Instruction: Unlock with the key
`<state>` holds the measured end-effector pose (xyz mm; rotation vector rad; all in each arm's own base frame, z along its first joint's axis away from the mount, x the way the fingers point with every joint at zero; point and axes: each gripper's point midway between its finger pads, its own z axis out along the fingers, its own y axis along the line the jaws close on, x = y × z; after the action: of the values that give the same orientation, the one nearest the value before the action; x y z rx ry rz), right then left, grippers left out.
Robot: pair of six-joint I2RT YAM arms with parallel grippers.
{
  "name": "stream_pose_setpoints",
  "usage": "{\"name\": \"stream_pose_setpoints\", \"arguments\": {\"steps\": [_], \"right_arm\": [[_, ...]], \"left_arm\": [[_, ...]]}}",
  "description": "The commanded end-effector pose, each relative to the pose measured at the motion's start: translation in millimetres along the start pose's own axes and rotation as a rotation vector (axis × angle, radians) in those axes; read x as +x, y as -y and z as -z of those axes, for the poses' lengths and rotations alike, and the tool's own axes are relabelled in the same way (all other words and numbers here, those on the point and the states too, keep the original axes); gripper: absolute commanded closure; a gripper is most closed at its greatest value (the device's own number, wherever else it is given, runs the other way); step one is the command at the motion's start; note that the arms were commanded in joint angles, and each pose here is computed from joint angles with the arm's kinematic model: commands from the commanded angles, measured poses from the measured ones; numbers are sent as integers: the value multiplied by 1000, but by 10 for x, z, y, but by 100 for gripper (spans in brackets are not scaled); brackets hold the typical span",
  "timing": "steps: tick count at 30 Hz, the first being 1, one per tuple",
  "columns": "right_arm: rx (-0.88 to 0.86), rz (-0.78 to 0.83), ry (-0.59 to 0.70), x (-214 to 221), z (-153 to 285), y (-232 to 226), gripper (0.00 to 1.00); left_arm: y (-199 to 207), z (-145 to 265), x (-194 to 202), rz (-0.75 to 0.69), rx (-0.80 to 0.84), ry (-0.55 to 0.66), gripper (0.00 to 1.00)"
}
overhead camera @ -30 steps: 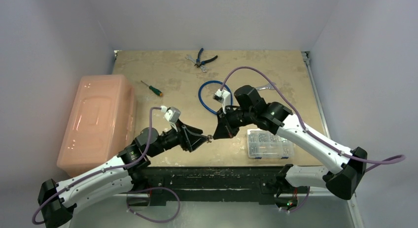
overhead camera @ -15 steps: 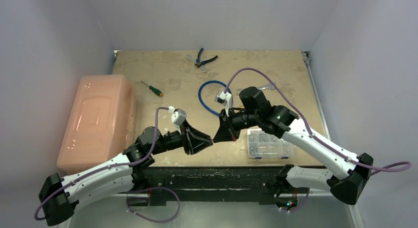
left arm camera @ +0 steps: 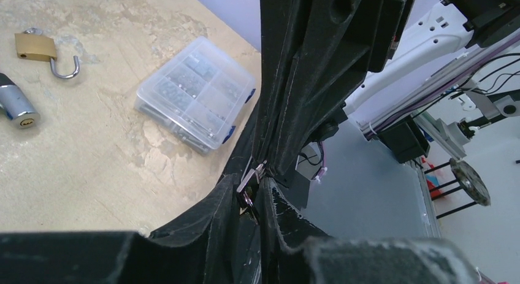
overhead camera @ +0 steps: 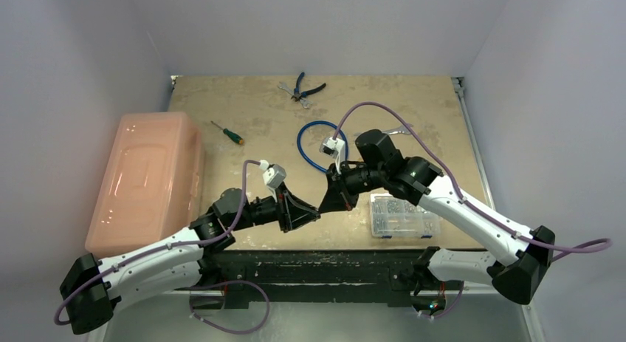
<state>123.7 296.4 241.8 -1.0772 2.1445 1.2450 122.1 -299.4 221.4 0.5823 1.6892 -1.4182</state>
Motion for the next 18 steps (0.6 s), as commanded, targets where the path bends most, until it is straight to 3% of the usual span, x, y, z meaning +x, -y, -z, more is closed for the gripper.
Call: {"name": "stream_pose_setpoints", "arguments": {"steps": [1, 3, 6, 8, 18], "right_arm": [[-34, 43, 31, -88, -10, -65, 100], [-32, 42, 28, -84, -19, -54, 100], [-26, 40, 24, -77, -28, -36, 100], [-24, 38, 21, -67, -33, -30, 100], [-27, 34, 17, -62, -46, -23, 100]], "left_arm": [[105, -16, -149, -24, 38, 44, 84], [122, -8, -160, -26, 42, 47, 81], [127, 18, -169, -28, 38, 49, 60], [104, 41, -198, -30, 16, 62, 52], [25, 123, -278, -33, -46, 112, 53]]}}
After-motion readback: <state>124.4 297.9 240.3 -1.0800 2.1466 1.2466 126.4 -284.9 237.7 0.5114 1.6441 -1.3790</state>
